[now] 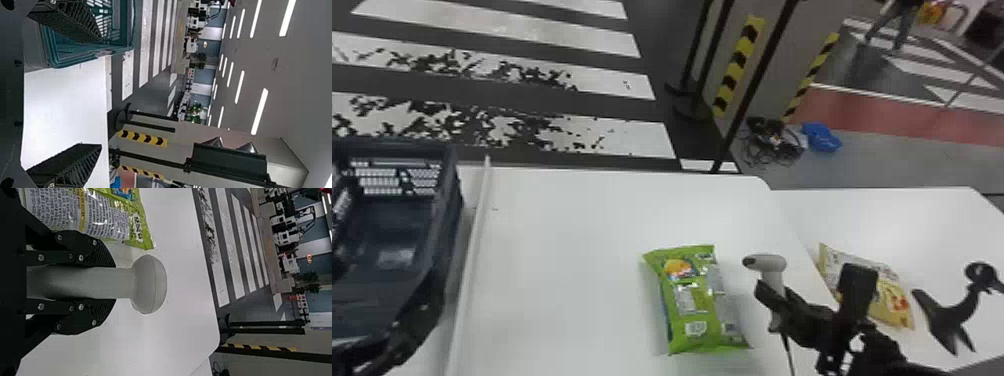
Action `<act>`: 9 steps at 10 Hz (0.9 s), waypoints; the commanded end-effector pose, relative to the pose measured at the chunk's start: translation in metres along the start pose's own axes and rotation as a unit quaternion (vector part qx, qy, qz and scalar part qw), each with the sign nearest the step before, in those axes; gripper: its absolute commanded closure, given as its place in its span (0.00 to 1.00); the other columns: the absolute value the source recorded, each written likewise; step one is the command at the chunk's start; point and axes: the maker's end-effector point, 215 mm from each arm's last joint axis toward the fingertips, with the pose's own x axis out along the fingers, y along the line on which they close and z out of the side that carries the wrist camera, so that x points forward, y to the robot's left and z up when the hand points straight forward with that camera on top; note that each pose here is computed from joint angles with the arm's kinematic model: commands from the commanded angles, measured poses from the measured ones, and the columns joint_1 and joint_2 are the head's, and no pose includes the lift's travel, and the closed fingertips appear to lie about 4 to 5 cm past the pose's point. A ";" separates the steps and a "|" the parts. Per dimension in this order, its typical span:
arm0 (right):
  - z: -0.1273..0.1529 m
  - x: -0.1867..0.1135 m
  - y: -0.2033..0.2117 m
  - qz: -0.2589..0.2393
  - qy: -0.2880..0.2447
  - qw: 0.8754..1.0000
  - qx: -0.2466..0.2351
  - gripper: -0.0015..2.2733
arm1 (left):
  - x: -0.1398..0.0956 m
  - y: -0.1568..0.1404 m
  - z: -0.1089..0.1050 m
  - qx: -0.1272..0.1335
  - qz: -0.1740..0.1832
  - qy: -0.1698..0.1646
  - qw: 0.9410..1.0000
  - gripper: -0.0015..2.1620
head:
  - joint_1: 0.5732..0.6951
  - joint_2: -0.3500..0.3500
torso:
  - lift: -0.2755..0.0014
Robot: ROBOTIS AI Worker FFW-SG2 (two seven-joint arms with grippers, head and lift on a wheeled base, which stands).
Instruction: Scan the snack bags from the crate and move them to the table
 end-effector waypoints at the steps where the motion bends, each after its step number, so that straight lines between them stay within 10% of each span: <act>1: -0.004 0.012 -0.008 -0.003 0.007 1.000 0.000 0.99 | -0.003 -0.002 -0.002 0.000 -0.001 0.003 1.000 0.02 | 1.00 0.00 | 0.65; 9: -0.022 0.042 -0.032 -0.014 0.026 1.000 -0.004 0.91 | -0.008 -0.010 -0.005 0.001 -0.004 0.007 1.000 0.02 | 1.00 0.00 | 0.65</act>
